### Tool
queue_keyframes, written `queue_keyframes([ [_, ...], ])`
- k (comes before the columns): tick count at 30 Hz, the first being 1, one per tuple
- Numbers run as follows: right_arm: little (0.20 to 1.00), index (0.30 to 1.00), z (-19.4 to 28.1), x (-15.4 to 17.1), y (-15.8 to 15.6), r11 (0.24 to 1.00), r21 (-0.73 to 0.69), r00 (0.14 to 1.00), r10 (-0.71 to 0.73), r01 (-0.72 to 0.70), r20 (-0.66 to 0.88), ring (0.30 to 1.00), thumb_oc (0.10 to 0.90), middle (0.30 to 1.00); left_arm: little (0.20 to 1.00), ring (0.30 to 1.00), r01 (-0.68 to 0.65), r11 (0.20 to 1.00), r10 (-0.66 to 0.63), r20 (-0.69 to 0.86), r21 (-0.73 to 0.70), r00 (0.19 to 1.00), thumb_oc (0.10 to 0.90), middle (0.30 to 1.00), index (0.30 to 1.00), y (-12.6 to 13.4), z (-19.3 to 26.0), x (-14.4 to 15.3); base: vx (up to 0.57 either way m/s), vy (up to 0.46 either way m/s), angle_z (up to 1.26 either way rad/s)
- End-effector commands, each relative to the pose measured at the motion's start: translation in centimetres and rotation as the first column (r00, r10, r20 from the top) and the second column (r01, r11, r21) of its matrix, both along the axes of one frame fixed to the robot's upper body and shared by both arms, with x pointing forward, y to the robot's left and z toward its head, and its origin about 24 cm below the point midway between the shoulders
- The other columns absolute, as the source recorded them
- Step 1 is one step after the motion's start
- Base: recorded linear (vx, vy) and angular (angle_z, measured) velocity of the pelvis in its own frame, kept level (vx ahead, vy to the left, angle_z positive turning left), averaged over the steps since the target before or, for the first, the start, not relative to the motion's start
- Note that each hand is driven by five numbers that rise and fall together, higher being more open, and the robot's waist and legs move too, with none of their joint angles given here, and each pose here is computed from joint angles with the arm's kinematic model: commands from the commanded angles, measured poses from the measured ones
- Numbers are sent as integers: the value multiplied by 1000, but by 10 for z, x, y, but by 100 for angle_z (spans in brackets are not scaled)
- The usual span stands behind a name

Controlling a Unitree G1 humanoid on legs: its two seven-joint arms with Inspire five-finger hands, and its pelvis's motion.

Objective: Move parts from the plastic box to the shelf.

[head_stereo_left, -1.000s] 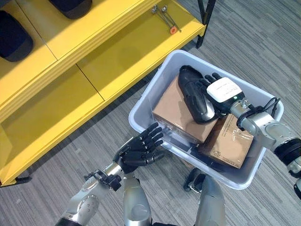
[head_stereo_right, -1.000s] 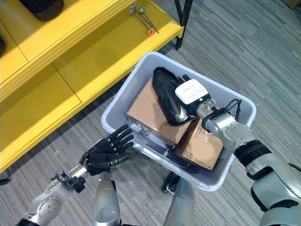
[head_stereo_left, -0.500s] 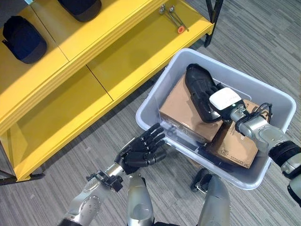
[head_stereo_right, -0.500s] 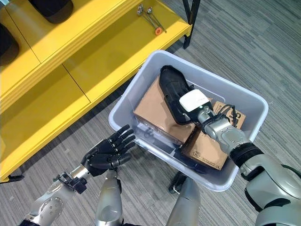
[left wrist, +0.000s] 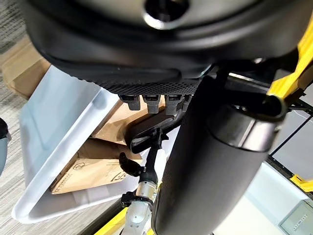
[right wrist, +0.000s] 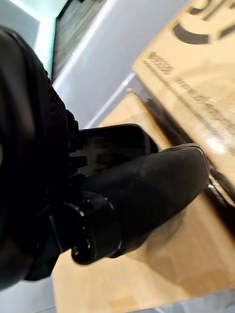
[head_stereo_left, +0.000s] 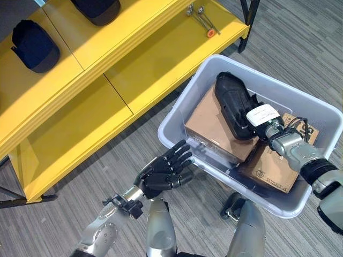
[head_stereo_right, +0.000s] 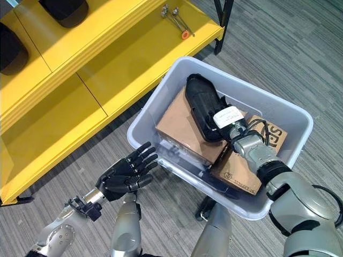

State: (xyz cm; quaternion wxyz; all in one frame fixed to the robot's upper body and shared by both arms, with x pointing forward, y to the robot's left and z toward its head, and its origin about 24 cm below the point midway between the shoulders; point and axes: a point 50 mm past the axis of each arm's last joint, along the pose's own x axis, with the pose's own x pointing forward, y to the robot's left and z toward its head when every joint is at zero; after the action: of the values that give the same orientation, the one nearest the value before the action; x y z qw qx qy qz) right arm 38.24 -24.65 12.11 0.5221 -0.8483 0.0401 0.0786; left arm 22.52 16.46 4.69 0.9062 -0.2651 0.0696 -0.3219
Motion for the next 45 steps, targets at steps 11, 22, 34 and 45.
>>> queue_keyframes([
  [11, 1000, 1000, 67, 31, 33, 997, 79, 990, 0, -11, 143, 1000, 900, 1000, 1000, 1000, 130, 988, -110, 216, -84, 970, 900, 1000, 1000, -22, 47, 5, -31, 13, -2],
  [22, 1000, 1000, 33, 32, 45, 709, 657, 966, -199, 257, -163, 1000, 900, 1000, 1000, 1000, 104, 990, -81, 223, -94, 972, 900, 1000, 1000, -25, 55, 7, -69, 32, 3],
  [34, 1000, 1000, -12, 22, 80, -81, 911, 912, -42, 405, -409, 1000, 900, 1000, 1000, 1000, 106, 987, -75, 238, -120, 968, 900, 1000, 1000, -33, 60, 11, -3, 31, 0],
  [45, 1000, 1000, -17, 20, 109, -516, 772, 913, 53, 372, -404, 1000, 900, 1000, 1000, 1000, 84, 984, -46, 234, -155, 971, 900, 1000, 1000, -41, 56, 13, 25, 54, -5],
])
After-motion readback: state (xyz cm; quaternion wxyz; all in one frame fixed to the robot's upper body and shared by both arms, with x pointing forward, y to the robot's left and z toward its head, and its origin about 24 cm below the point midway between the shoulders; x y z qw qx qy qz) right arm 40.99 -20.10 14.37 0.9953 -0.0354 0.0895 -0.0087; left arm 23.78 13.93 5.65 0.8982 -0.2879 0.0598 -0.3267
